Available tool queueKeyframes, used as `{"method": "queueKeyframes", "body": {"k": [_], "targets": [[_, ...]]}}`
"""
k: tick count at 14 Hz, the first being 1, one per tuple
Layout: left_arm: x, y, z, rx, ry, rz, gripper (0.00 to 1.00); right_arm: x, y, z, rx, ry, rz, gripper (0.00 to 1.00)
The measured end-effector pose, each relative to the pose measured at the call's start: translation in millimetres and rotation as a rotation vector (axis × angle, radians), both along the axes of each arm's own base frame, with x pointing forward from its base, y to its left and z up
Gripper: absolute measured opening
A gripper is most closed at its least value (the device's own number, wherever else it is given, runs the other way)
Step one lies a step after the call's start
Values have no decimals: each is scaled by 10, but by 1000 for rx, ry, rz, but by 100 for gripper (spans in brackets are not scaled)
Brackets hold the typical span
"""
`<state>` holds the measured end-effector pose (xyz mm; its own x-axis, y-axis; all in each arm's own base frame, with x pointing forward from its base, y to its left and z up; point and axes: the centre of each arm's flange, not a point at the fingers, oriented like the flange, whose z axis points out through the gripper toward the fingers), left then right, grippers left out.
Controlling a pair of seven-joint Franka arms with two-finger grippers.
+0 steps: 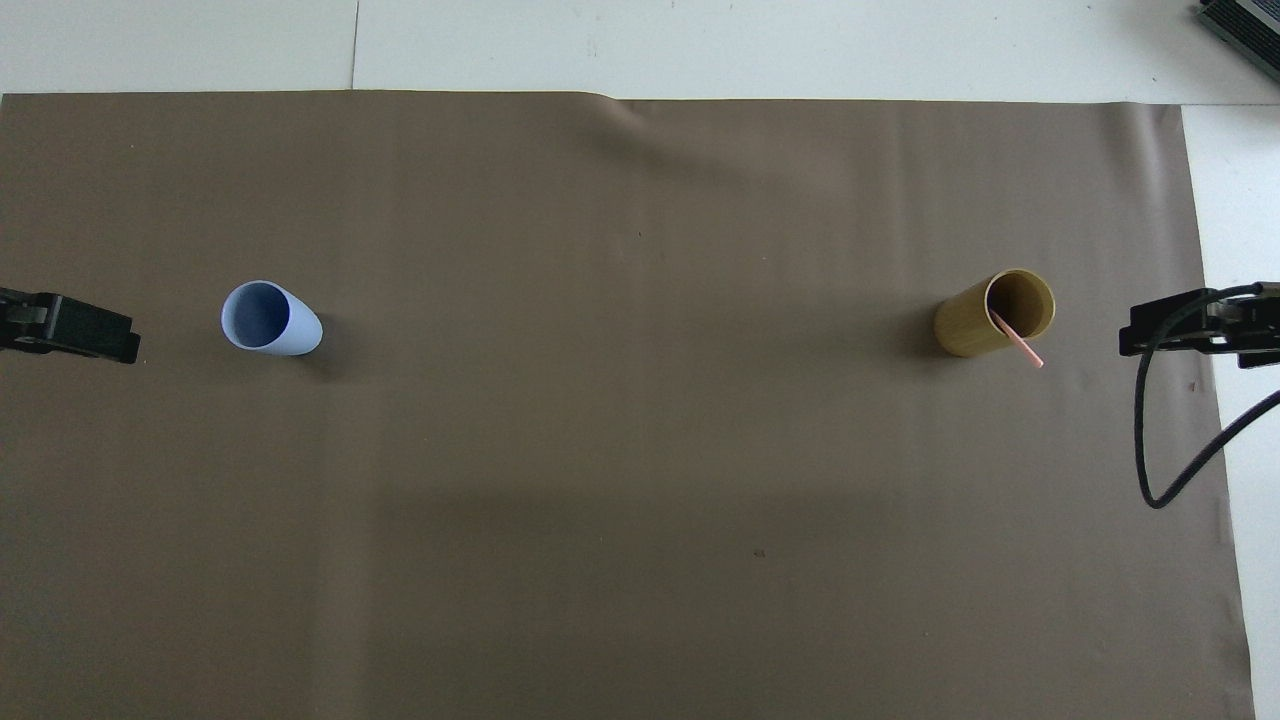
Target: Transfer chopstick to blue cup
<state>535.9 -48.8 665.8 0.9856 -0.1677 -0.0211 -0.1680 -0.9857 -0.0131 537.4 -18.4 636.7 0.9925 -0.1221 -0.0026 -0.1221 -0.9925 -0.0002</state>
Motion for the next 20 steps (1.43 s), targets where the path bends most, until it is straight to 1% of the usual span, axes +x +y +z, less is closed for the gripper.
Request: {"method": "queueKeyframes", "body": {"k": [1,3,4,6,7,10,13,16,19,20], "targets": [[23,0,11,-2,-19,0,100,-1,3,-1,0,1,1,100],[113,39,37,-8,-86,4,100,-6,17,-5,0,6,3,100],[149,74,12,-8,-98,-4,100,-6,21,-6,0,7,4,100],[262,138,-156,-5,-92,-49,100,-6,22,-6,0,7,4,100],[362,178,-281,-5,-98,-55,100,-6,22,-7,0,7,4,100],[681,397,-779,-3,-107,-37,100,-4,22,-6,0,5,4,100],[870,589,-1277,-2,-108,-15,100,-5,9,-19,0,7,2,100],[947,617,-1677,-3,-93,-14,100,7,11,-23,0,-1,2,100],[933,638,-2135,-4,-64,-12,100,7,10,-36,0,1,2,100],[920,621,-2280,-5,-67,-16,100,7,10,-41,0,2,2,100]]}}
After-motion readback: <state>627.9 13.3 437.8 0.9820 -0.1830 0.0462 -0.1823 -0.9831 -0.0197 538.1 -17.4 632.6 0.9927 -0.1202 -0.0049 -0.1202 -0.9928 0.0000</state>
